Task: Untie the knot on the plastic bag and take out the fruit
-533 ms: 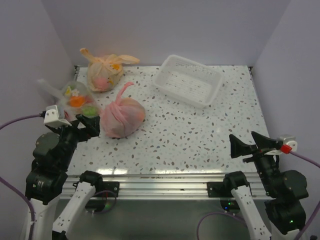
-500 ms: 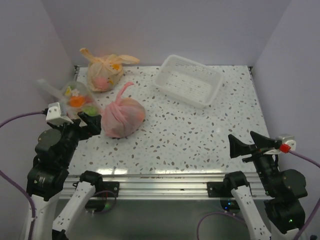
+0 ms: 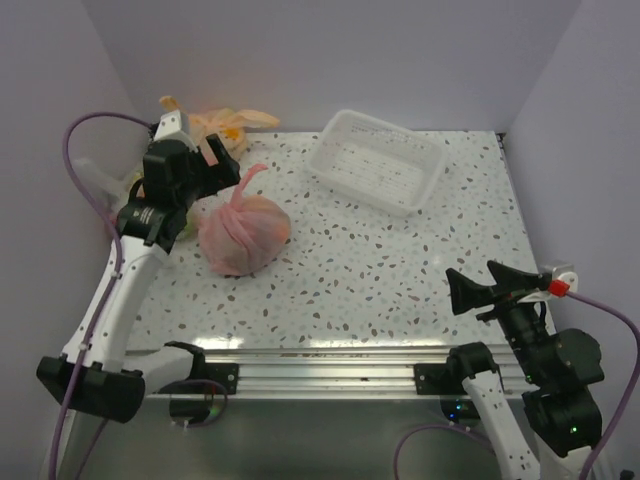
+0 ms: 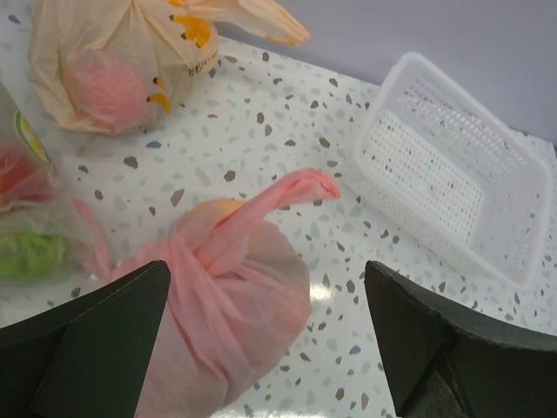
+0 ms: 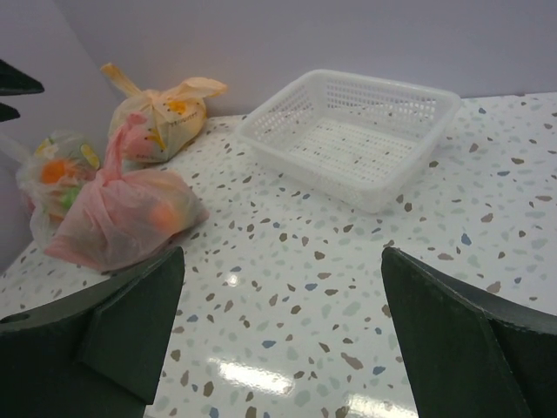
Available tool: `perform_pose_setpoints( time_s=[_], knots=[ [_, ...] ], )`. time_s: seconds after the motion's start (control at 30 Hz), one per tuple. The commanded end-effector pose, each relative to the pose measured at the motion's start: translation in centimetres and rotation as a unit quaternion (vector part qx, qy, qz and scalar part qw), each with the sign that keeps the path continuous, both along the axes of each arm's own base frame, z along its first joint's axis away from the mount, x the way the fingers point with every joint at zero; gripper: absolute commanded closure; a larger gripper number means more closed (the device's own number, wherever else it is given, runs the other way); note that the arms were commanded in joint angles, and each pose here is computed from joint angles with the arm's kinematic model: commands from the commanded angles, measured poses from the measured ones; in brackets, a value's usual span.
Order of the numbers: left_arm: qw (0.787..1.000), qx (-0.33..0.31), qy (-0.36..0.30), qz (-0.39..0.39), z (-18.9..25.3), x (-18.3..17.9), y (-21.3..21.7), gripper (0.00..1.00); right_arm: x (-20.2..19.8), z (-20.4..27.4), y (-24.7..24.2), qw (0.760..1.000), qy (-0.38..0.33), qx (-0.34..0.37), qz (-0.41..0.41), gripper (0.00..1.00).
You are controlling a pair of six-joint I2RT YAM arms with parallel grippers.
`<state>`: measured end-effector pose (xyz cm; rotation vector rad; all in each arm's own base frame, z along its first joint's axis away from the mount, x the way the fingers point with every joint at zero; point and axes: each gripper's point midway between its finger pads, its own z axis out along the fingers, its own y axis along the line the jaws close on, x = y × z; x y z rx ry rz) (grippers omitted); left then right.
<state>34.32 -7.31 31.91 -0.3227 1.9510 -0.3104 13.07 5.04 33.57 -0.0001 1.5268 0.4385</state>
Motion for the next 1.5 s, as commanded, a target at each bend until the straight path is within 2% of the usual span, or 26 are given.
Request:
perform_pose_setpoints(
  time_s=[0.0, 0.1, 0.27, 0.3, 0.37, 0.4, 0.53, 0.67, 0.77, 0.9, 1.0, 1.03, 1.1, 1.13, 1.23, 1.27, 1.33, 1.37, 1.47],
  knots=[
    [0.996, -0.034, -0.074, 0.041, 3.6, 5.8, 1.4, 0.00, 0.3, 1.1, 0.9, 1.000, -0.015, 0.013, 0.023, 0.01],
    [0.991, -0.045, -0.086, 0.088, 2.5, 10.0, 4.2, 0.00, 0.5, 1.0, 1.2, 0.999, -0.012, 0.011, 0.030, 0.01],
    [0.979, 0.002, -0.142, 0.145, 2.9, 15.5, 7.7, 0.00, 0.7, 0.9, 1.8, 0.999, -0.010, 0.003, 0.046, 0.01],
    [0.981, 0.022, -0.124, 0.150, 0.8, 17.1, 8.3, 0.00, 0.7, 0.9, 1.9, 0.999, -0.009, 0.003, 0.050, 0.01],
    [0.974, 0.034, -0.145, 0.173, 1.7, 19.0, 9.9, 0.00, 0.9, 0.7, 2.3, 0.998, -0.004, 0.000, 0.060, 0.01],
    [0.975, 0.050, -0.128, 0.176, -0.4, 20.4, 10.5, 0.00, 1.0, 0.6, 2.5, 0.998, 0.000, -0.001, 0.064, 0.01],
    [0.973, 0.074, -0.114, 0.187, -3.4, 24.1, 11.8, 0.00, 1.2, 0.0, 3.0, 0.997, 0.012, -0.009, 0.078, 0.01],
    [0.974, 0.085, -0.057, 0.201, -9.4, 27.5, 14.2, 0.00, 1.5, -0.5, 3.3, 0.996, 0.021, -0.010, 0.083, 0.01],
    [0.974, 0.088, -0.020, 0.210, -13.3, 28.9, 15.2, 0.00, 1.8, -0.7, 3.3, 0.996, 0.028, -0.012, 0.084, 0.01],
    [0.975, 0.083, 0.001, 0.208, -16.5, 29.7, 15.8, 0.02, 2.2, -1.2, 3.2, 0.996, 0.038, -0.020, 0.078, 0.01],
    [0.976, 0.077, -0.008, 0.203, -16.5, 30.1, 16.0, 0.23, 2.3, -1.1, 3.2, 0.996, 0.037, -0.026, 0.078, 0.01],
    [0.978, 0.073, -0.013, 0.197, -16.3, 30.2, 15.8, 0.44, 2.3, -1.0, 3.1, 0.996, 0.036, -0.027, 0.077, 0.01],
    [0.980, 0.060, -0.049, 0.182, -14.1, 30.6, 15.2, 0.61, 2.4, -1.0, 3.1, 0.996, 0.037, -0.029, 0.075, 0.01],
    [0.981, 0.057, -0.056, 0.176, -13.9, 30.6, 15.0, 0.78, 2.5, -1.0, 3.0, 0.996, 0.036, -0.030, 0.074, 0.01],
    [0.982, 0.042, -0.099, 0.154, -10.7, 30.8, 14.0, 1.00, 2.3, -0.7, 3.1, 0.996, 0.033, -0.029, 0.077, 0.01],
    [0.980, 0.035, -0.126, 0.148, -8.5, 30.7, 13.7, 1.00, 2.2, -0.6, 3.0, 0.996, 0.033, -0.029, 0.076, 0.01],
    [0.981, 0.020, -0.150, 0.121, -6.8, 30.4, 12.6, 1.00, 1.9, -0.4, 3.0, 0.996, 0.031, -0.030, 0.077, 0.01],
    [0.976, 0.011, -0.188, 0.112, -3.9, 30.1, 12.1, 1.00, 1.8, -0.4, 2.9, 0.996, 0.031, -0.031, 0.076, 0.01],
    [0.967, -0.020, -0.238, 0.087, 1.0, 29.1, 10.8, 1.00, 1.3, -0.2, 2.8, 0.996, 0.030, -0.035, 0.076, 0.01]
  ],
)
